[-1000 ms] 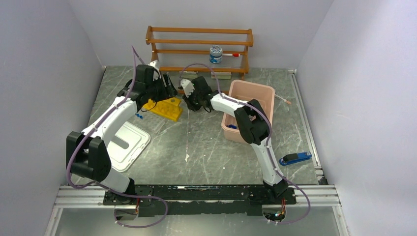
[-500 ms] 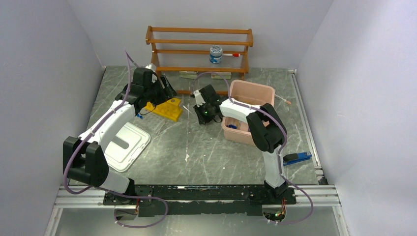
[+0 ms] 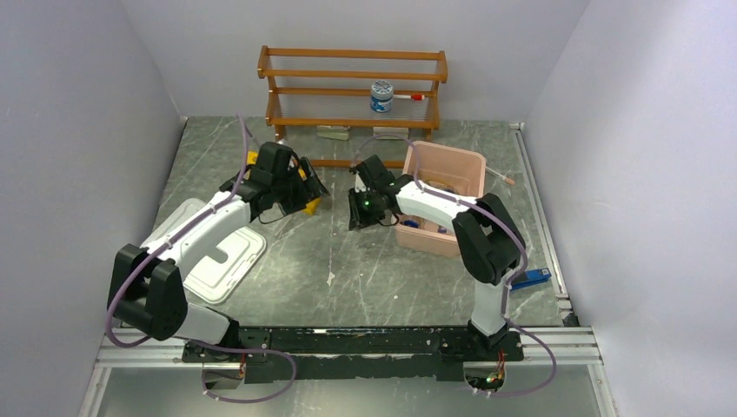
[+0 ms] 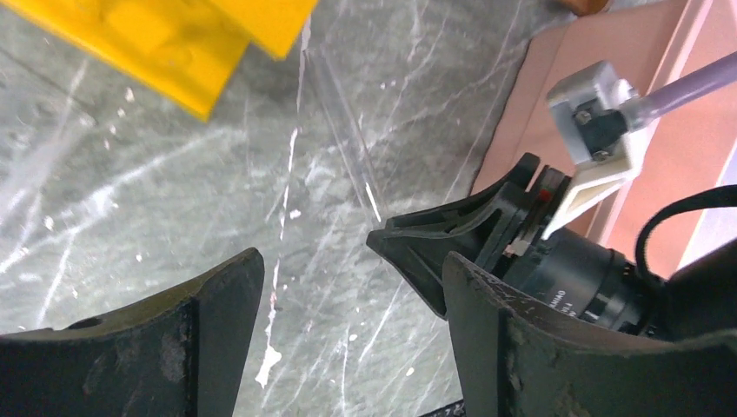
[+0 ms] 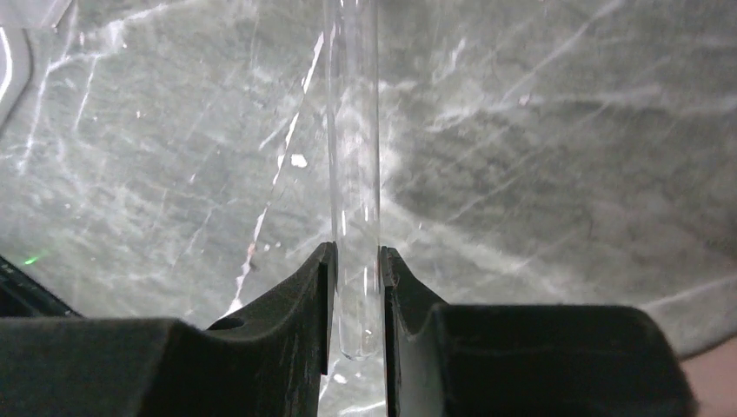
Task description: Organize the chemistry lab equipment
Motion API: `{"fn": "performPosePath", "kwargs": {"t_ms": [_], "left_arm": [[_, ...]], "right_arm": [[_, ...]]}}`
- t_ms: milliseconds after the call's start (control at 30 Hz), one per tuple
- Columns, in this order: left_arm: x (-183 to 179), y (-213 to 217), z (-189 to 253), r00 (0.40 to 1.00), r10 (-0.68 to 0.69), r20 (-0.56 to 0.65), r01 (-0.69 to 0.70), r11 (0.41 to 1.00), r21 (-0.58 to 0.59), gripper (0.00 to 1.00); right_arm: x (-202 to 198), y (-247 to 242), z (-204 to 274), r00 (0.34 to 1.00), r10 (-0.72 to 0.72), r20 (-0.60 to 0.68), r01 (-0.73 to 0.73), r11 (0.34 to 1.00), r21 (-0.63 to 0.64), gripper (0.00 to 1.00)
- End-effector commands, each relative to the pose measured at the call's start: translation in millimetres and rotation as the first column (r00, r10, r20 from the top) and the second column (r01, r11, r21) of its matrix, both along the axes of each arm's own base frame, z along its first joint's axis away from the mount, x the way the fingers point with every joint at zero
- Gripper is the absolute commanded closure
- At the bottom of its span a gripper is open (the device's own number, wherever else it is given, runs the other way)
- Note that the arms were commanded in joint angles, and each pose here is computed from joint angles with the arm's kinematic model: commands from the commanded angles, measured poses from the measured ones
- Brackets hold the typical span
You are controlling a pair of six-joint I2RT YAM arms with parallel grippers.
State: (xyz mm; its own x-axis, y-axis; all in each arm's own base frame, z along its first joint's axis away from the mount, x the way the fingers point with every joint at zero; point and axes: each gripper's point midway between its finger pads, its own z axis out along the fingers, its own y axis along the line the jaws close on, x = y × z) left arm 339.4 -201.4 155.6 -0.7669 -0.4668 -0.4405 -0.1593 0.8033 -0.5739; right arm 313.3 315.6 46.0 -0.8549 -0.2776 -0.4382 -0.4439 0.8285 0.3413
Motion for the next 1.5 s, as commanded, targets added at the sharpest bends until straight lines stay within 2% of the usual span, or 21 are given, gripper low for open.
{"fn": "performPosePath", "kwargs": {"t_ms": [0, 267, 433, 533, 600, 733, 933, 1000, 1167, 1233, 1300, 1400, 1467], "left_arm": [[-12.3, 0.8, -6.3, 0.997, 0.075, -0.017, -0.075, 0.997, -0.001, 0.2], [-20.4, -49.2, -33.6, 0.993, -0.103, -0.059, 0.094, 0.987, -0.131, 0.16], [-16.8, -68.9, -45.3, 0.988, -0.142, -0.062, 0.134, 0.983, -0.122, 0.13], [-13.4, -71.1, -50.7, 0.989, -0.133, -0.07, 0.124, 0.985, -0.121, 0.16], [-13.5, -74.5, -54.2, 0.987, -0.143, -0.076, 0.132, 0.982, -0.135, 0.21], [-13.3, -84.9, -50.3, 0.985, -0.162, -0.055, 0.148, 0.968, -0.201, 0.39], [-18.5, -92.0, -51.7, 0.978, -0.193, -0.079, 0.171, 0.958, -0.231, 0.47], [-19.9, -92.9, -50.0, 0.977, -0.196, -0.078, 0.173, 0.955, -0.242, 0.52], [-19.8, -91.7, -43.8, 0.978, -0.203, -0.052, 0.186, 0.954, -0.236, 0.74], [-19.4, -91.2, -39.6, 0.978, -0.207, -0.032, 0.194, 0.953, -0.234, 0.85], [-18.0, -90.9, -32.1, 0.976, -0.217, 0.006, 0.213, 0.95, -0.228, 0.95], [-15.0, -89.2, -16.1, 0.964, -0.25, 0.086, 0.262, 0.946, -0.192, 0.95], [-12.7, -89.3, -0.2, 0.943, -0.291, 0.164, 0.317, 0.935, -0.159, 0.95]], "right_arm": [[-16.6, -6.0, 15.6, 0.991, -0.12, -0.061, 0.123, 0.991, 0.048, 0.78], [-28.1, -7.4, 35.1, 0.99, -0.127, -0.058, 0.133, 0.985, 0.113, 0.78], [-34.8, -6.1, 41.8, 0.991, -0.117, -0.071, 0.126, 0.982, 0.142, 0.78], [-37.1, -4.6, 46.1, 0.991, -0.11, -0.07, 0.12, 0.979, 0.166, 0.78], [-39.1, -2.2, 51.6, 0.993, -0.096, -0.064, 0.107, 0.976, 0.189, 0.78], [-41.8, 1.9, 61.9, 0.997, -0.063, -0.04, 0.071, 0.969, 0.237, 0.78], [-45.2, 8.9, 75.0, 0.999, -0.031, -0.014, 0.033, 0.953, 0.3, 0.78], [-45.4, 9.4, 76.3, 0.999, -0.033, -0.01, 0.034, 0.951, 0.306, 0.78], [-44.4, 10.5, 80.1, 0.999, -0.034, 0.01, 0.029, 0.946, 0.323, 0.77], [-43.0, 10.6, 82.6, 0.999, -0.038, 0.019, 0.03, 0.945, 0.326, 0.73], [-40.4, 9.7, 87.8, 0.998, -0.044, 0.036, 0.03, 0.946, 0.324, 0.62], [-35.5, 8.6, 105.3, 0.995, -0.054, 0.089, 0.021, 0.941, 0.337, 0.42], [-31.5, 6.9, 121.4, 0.988, -0.064, 0.139, 0.01, 0.934, 0.356, 0.36]]}}
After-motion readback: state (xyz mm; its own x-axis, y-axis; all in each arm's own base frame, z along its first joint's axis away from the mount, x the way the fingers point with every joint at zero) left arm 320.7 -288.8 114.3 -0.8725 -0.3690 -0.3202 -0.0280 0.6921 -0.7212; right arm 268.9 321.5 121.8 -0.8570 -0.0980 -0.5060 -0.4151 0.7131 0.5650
